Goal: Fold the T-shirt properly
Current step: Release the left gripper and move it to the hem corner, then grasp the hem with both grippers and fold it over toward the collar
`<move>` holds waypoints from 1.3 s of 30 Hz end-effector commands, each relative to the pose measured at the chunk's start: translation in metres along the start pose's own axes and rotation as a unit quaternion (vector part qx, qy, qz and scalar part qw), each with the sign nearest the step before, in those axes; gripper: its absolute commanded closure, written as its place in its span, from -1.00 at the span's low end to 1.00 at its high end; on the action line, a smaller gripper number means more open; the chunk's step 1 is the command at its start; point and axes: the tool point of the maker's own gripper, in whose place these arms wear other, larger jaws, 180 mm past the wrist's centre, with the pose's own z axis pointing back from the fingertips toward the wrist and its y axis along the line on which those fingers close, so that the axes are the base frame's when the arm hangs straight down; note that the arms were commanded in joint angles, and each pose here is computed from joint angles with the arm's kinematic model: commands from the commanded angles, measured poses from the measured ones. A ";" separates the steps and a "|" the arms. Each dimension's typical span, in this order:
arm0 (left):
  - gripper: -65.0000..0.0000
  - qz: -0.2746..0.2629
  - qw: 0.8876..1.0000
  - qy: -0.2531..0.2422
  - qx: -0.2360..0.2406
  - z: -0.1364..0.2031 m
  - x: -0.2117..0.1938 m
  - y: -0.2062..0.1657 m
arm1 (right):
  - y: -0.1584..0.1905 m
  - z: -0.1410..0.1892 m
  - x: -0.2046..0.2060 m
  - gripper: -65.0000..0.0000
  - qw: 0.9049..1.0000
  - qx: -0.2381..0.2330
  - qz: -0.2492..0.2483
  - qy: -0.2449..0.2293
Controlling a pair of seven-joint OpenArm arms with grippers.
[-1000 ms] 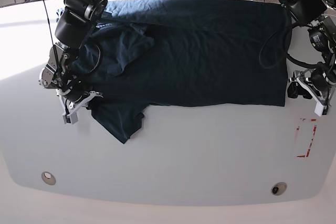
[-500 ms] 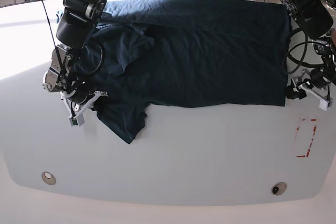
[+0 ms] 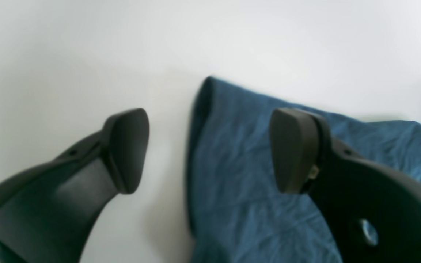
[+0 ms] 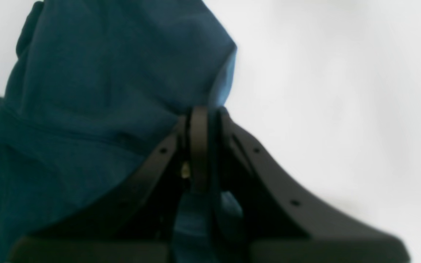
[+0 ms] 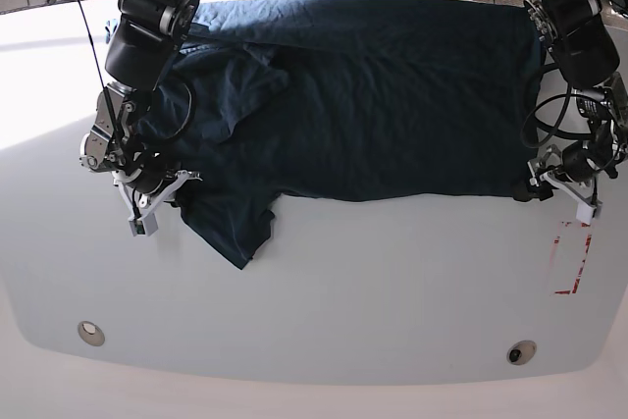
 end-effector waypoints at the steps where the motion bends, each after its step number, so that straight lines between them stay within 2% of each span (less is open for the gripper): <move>1: -0.49 -0.005 1.000 0.020 -0.002 -0.006 -0.005 -0.007 | -0.005 0.004 0.012 0.99 1.000 -0.007 0.011 -0.007; 3: -0.45 -0.006 1.000 0.023 -0.009 -0.009 -0.008 -0.013 | -0.005 0.004 0.012 0.99 1.000 -0.007 0.011 -0.007; 5: -0.31 -0.009 0.999 0.032 -0.014 -0.011 -0.012 -0.016 | -0.005 0.004 0.012 0.99 1.000 -0.007 0.011 -0.007; 9: 0.24 -0.015 0.999 0.041 -0.016 -0.012 -0.015 -0.018 | -0.006 0.005 0.012 0.99 1.000 -0.008 0.011 -0.007; 10: 0.45 -0.015 0.999 0.041 -0.016 -0.012 -0.015 -0.018 | -0.006 0.005 0.012 0.99 1.000 -0.008 0.011 -0.007; 11: 0.54 -0.015 0.999 0.041 -0.016 -0.012 -0.015 -0.018 | -0.006 0.005 0.012 0.99 1.000 -0.008 0.011 -0.007; 12: 0.77 -0.016 0.999 0.042 -0.016 -0.012 -0.016 -0.018 | -0.006 0.005 0.013 0.99 1.000 -0.008 0.012 -0.008; 13: 0.85 -0.018 0.999 0.044 -0.015 -0.012 -0.017 -0.018 | -0.006 0.006 0.015 0.99 1.000 -0.009 0.014 -0.010; 18: 0.91 -0.035 0.998 0.055 -0.019 -0.016 -0.020 -0.025 | -0.010 0.013 0.027 1.00 0.999 -0.019 0.028 -0.022; 24: 0.97 -0.087 0.996 0.018 -0.012 0.000 0.014 -0.038 | -0.012 0.029 0.040 1.00 0.997 -0.038 0.053 -0.037; 27: 0.97 -0.113 0.994 0.014 -0.004 0.009 0.020 -0.044 | -0.014 0.038 0.049 1.00 0.996 -0.051 0.069 -0.038; 31: 0.97 -0.162 0.987 0.000 0.000 0.023 0.028 -0.066 | -0.017 0.057 0.053 1.00 0.993 -0.075 0.091 -0.032; 39: 0.97 -0.230 0.973 -0.015 0.024 0.054 0.031 -0.085 | -0.017 0.086 0.052 1.00 0.985 -0.112 0.126 -0.027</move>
